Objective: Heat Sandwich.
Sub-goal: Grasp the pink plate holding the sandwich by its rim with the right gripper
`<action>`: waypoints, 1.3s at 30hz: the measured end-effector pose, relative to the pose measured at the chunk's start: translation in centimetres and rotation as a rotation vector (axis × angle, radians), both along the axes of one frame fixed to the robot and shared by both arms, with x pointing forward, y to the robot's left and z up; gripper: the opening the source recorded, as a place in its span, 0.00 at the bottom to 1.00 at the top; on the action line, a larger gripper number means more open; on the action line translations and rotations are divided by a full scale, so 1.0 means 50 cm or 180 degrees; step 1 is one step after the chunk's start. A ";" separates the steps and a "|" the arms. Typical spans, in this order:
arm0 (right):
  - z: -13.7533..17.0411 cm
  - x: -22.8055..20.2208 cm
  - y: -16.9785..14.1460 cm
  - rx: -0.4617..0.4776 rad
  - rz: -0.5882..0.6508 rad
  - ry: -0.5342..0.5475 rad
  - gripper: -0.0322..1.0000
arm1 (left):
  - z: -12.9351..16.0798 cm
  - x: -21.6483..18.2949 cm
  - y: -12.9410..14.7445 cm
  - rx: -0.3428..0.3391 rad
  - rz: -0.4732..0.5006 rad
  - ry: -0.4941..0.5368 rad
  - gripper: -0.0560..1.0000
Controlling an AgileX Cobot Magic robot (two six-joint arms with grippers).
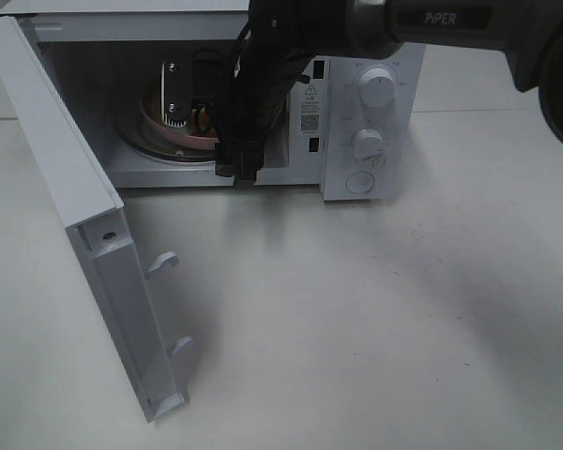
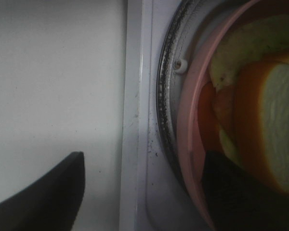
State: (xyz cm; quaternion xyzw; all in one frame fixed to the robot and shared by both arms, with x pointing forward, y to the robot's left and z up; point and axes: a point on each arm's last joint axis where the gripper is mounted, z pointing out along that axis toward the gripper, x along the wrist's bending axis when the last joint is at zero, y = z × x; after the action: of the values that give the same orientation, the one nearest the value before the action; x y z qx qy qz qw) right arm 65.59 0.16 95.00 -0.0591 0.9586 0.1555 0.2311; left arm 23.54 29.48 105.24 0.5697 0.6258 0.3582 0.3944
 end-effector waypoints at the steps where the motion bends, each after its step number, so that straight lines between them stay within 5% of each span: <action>1: -0.001 0.001 0.001 0.0013 -0.0008 0.0013 0.69 | 0.000 0.000 0.000 0.0000 0.0000 0.0000 0.77; 39: -0.038 0.058 -0.016 0.0147 -0.0129 -0.0080 0.65 | 0.000 0.000 0.000 0.0000 0.0000 0.0000 0.77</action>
State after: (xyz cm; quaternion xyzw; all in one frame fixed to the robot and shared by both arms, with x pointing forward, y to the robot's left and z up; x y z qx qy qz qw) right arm 68.51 -0.64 93.08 -0.0363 0.9528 0.1721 0.2475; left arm 23.54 29.48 105.24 0.5697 0.6258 0.3582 0.3944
